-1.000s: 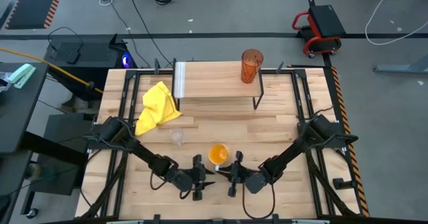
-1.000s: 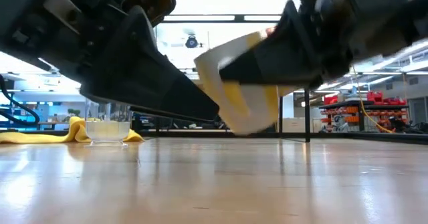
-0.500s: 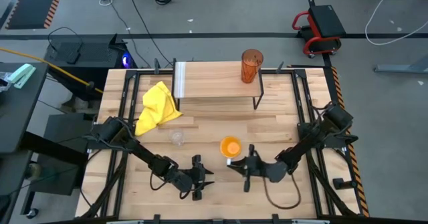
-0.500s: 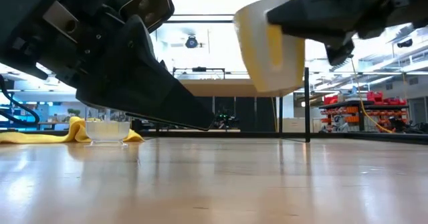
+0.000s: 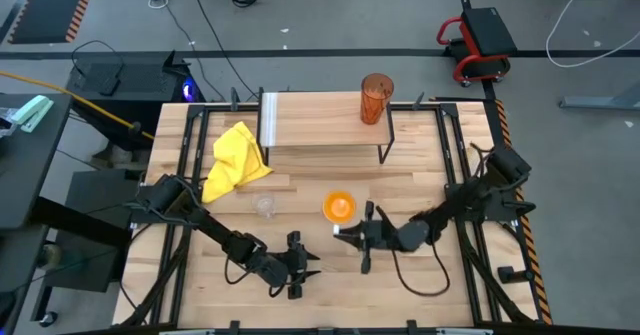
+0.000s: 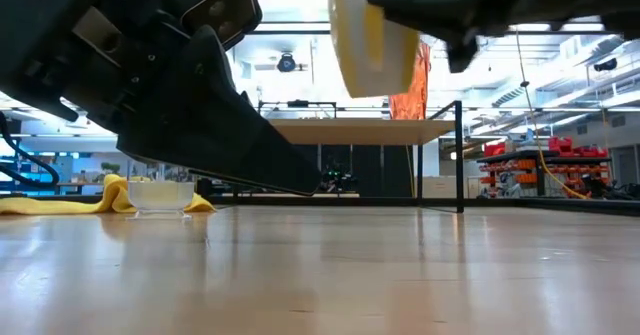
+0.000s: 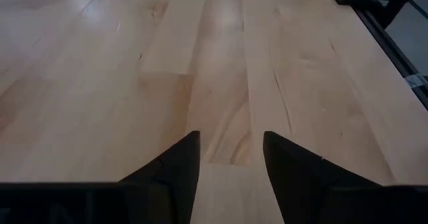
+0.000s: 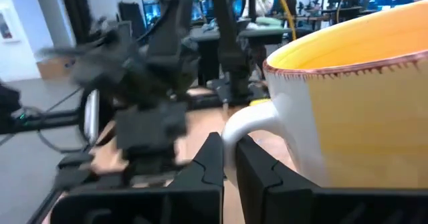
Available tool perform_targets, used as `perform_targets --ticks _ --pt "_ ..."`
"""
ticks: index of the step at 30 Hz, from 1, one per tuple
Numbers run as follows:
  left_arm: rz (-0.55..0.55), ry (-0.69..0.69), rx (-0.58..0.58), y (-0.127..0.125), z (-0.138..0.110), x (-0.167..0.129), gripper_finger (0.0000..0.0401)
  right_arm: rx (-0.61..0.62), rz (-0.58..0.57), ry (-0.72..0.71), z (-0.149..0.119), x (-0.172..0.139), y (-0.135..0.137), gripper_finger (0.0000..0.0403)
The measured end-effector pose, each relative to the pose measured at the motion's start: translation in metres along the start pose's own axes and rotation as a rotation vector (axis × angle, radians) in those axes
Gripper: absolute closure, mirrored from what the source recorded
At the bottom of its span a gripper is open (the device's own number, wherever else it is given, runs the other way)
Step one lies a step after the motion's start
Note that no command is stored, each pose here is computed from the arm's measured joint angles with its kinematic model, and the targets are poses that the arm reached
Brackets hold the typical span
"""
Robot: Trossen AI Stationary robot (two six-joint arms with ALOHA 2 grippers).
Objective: Stack small to large cups/mugs on shelf
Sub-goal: Put the yellow mug on the shelf
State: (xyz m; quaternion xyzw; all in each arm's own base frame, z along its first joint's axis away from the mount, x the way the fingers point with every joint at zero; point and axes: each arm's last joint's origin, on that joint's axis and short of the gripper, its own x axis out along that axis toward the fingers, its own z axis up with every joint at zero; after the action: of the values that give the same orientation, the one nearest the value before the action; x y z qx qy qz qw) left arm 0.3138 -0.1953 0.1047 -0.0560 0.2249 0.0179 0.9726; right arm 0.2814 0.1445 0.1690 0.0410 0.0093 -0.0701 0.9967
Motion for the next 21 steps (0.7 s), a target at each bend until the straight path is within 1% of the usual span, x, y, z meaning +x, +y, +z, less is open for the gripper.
perform_targets --ticks 4,12,17,21 --pt "0.000 0.001 0.001 0.000 0.000 0.000 0.0228 0.029 0.054 -0.036 0.016 0.014 -0.023 0.0385" --pt "0.001 0.002 0.001 0.000 -0.001 0.000 0.0232 0.064 0.063 -0.097 0.041 0.038 -0.084 0.0385" --pt "0.001 0.002 0.001 0.000 -0.001 0.000 0.0234 0.135 0.058 -0.111 0.054 0.043 -0.122 0.0385" --pt "0.002 0.002 0.001 0.001 0.000 0.000 0.0234 0.141 0.054 -0.125 0.062 0.043 -0.141 0.0385"
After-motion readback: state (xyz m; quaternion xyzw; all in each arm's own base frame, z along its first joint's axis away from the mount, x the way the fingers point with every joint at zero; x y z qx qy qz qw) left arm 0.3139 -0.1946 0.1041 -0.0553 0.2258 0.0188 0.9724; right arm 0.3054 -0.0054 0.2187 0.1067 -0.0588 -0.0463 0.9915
